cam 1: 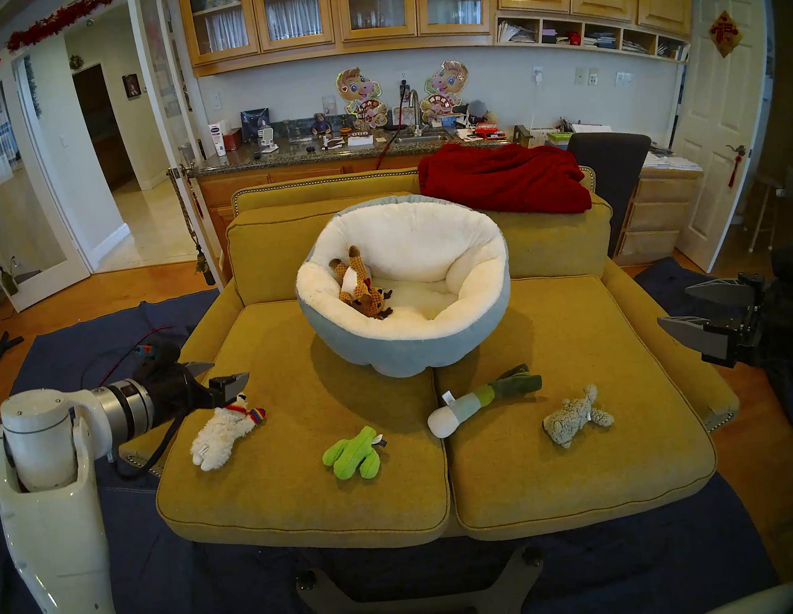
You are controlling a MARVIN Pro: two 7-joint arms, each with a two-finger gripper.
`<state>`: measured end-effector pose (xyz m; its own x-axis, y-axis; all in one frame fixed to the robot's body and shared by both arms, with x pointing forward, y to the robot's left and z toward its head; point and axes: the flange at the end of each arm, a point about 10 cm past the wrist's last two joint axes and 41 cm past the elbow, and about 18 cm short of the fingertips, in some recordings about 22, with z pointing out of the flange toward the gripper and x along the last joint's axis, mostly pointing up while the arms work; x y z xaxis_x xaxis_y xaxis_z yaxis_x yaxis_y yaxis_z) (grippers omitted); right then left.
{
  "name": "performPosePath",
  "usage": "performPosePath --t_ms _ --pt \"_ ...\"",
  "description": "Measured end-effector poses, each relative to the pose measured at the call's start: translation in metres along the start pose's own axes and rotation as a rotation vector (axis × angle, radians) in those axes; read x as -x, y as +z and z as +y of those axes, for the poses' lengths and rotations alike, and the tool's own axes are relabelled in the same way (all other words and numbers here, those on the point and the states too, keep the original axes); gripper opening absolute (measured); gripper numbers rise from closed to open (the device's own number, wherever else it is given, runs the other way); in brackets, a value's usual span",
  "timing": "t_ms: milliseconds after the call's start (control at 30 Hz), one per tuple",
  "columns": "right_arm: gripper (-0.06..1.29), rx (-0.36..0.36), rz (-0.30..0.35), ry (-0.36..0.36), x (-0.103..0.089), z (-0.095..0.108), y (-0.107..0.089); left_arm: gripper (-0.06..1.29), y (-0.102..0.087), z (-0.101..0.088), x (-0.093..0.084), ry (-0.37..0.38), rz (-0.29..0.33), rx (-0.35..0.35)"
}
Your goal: Put toys into dog bed
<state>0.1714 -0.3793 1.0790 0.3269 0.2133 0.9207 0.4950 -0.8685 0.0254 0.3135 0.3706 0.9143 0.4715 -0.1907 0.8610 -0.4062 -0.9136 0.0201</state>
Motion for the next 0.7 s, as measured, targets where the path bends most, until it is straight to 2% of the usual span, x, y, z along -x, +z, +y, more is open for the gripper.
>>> performPosePath --t_ms 167,367,700 --pt "1.26 0.001 0.0 -0.001 0.0 0.0 0.0 1.23 0.012 0.005 0.01 0.015 -0.036 -0.013" --pt "1.26 0.001 0.0 -0.001 0.0 0.0 0.0 1.23 0.028 -0.004 0.025 0.003 -0.083 -0.042" --pt "1.26 0.002 0.0 -0.001 0.0 0.0 0.0 1.23 0.03 -0.015 0.027 0.019 -0.097 -0.087"
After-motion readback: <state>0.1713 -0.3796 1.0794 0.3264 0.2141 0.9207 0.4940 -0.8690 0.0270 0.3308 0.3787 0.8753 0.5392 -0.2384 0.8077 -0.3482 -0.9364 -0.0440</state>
